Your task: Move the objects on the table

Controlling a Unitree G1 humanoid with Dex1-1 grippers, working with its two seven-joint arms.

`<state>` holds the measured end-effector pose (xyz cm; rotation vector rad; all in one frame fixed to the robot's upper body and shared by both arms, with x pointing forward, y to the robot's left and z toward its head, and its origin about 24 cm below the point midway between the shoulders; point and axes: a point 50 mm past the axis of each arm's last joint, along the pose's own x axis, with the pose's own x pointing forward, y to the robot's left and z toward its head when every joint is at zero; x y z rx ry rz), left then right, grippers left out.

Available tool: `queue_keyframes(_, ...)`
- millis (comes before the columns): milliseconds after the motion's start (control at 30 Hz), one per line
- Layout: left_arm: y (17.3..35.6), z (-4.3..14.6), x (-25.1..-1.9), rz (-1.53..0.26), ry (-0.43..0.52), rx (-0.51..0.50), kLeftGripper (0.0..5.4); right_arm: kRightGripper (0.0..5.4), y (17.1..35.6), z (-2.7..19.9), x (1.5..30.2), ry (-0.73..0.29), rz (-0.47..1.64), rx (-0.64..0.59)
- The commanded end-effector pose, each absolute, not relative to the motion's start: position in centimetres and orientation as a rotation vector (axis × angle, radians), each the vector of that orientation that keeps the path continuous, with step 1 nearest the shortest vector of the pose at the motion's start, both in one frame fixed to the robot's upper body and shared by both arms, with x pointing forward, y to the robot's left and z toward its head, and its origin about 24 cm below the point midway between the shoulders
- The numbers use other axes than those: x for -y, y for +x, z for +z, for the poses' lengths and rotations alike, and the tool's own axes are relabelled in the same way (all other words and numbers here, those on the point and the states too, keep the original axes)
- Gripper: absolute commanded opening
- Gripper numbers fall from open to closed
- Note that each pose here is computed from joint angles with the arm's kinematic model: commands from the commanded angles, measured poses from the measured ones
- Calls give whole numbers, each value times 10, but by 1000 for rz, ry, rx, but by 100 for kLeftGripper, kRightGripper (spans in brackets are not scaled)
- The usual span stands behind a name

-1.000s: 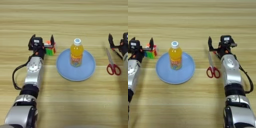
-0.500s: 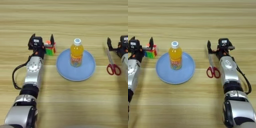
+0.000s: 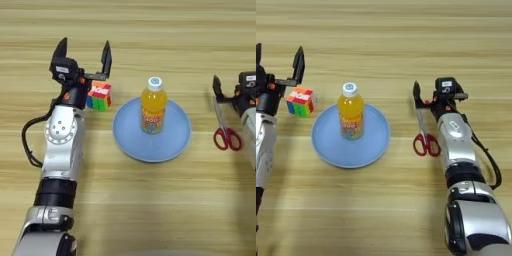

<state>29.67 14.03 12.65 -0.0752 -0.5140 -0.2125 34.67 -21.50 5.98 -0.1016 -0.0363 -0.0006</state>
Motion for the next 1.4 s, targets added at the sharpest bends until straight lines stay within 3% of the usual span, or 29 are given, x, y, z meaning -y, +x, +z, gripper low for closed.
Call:
queue_keyframes(33,286,127,-121,-330,-72,484,540,537,351,65,211,-104,9,53)
queue_keyframes(200,275,115,-96,-510,-6,424,540,537,351,65,211,-104,10,52)
queue_keyframes(467,272,97,-82,-603,37,354,540,537,351,65,210,-101,13,52)
queue_keyframes(1033,283,60,-79,-669,108,205,540,537,351,65,209,-95,20,53)
queue_keyframes(1400,288,45,-75,-700,133,151,540,537,351,65,207,-92,24,52)
